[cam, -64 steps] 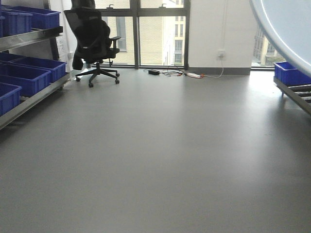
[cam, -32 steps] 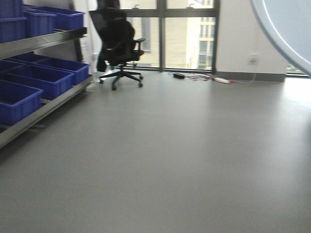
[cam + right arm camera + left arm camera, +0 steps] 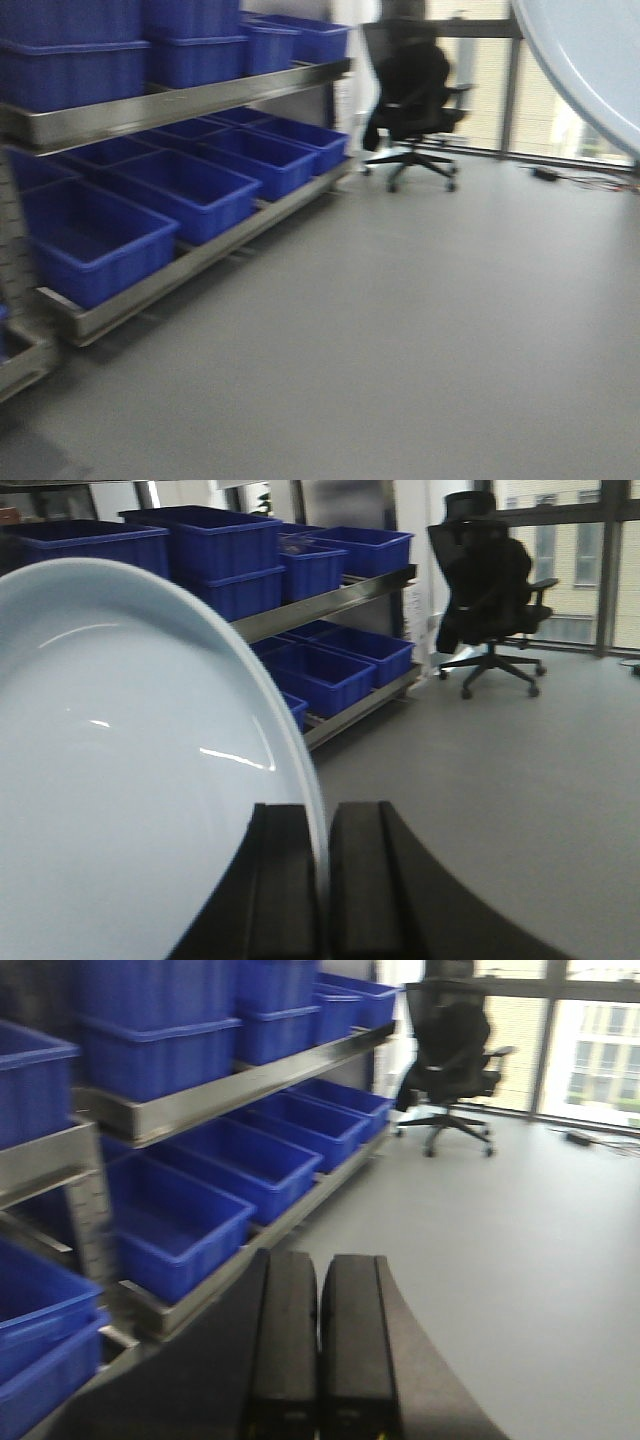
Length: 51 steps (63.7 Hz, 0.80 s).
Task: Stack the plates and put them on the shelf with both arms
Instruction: 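Turn the base toward the shelf of blue bins, holding the plates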
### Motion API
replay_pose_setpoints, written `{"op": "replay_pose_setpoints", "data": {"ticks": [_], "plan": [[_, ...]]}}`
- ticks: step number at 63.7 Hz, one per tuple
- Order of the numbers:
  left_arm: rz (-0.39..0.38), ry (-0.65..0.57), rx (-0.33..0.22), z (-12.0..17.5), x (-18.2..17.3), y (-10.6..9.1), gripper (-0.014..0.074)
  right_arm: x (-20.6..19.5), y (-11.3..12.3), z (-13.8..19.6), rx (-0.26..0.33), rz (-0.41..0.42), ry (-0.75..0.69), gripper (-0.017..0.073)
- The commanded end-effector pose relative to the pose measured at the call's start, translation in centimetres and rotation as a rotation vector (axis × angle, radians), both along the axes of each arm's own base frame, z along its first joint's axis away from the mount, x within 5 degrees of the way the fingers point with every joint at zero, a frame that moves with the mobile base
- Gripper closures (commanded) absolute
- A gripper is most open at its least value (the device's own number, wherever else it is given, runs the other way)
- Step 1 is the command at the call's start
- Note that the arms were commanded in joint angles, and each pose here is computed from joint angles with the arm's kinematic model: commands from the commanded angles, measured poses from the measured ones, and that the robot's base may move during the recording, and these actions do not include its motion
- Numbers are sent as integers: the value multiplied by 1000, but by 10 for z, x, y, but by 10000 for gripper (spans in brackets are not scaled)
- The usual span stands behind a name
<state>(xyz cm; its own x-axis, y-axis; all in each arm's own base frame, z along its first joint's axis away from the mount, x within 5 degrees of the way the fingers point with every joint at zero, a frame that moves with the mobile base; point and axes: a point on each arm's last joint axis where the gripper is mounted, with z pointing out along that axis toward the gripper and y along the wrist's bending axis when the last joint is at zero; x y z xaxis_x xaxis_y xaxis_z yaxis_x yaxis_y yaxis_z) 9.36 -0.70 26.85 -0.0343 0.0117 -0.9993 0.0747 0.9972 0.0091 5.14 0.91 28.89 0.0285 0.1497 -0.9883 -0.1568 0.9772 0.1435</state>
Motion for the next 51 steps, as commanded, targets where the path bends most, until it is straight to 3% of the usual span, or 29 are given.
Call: {"op": "replay_pose_setpoints", "data": {"ticks": [1, 51], "plan": [[25, -103, -12, 17, 0, 2, 513, -2, -2, 19, 29, -15, -123, 512], [25, -103, -12, 17, 0, 2, 513, -2, -2, 19, 29, -15, -123, 512]]}}
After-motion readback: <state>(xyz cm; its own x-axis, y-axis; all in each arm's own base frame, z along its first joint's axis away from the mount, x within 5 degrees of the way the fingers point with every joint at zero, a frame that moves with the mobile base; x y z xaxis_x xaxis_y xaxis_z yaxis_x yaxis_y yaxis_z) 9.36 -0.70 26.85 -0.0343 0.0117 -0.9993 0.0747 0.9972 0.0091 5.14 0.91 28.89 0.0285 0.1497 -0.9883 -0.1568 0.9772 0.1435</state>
